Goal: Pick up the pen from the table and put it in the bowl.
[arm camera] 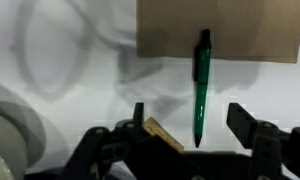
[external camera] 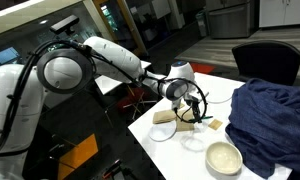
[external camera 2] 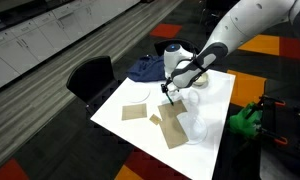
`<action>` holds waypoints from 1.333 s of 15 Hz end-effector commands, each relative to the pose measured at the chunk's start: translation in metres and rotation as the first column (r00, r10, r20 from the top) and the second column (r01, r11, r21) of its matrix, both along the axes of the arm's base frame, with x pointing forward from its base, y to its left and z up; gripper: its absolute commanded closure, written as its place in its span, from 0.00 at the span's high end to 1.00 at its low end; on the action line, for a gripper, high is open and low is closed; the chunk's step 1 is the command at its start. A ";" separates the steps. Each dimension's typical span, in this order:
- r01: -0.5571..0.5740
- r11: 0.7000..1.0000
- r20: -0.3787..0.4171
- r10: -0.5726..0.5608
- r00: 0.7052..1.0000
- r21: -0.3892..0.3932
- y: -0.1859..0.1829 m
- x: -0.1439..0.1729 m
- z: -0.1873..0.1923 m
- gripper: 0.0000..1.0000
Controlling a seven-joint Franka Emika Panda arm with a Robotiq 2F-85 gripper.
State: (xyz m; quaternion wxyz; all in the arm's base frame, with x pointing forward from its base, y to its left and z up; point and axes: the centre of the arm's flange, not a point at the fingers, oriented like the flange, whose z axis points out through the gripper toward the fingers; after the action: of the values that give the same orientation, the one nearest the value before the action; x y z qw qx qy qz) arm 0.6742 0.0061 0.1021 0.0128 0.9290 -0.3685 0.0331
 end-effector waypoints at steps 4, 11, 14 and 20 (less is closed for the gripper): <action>0.016 1.000 0.014 -0.016 1.000 0.014 0.004 0.023 -0.019 0.80; 0.009 1.000 0.018 -0.009 1.000 0.011 0.007 0.031 -0.030 0.41; 0.007 1.000 0.022 -0.007 1.000 0.011 0.007 0.034 -0.031 0.17; -0.004 1.000 -0.001 0.004 1.000 0.019 0.009 0.040 -0.038 0.03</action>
State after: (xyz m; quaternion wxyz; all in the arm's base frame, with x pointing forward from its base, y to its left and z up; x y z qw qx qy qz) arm 0.7033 0.0128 0.0692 0.0116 0.9316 -0.3606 0.0439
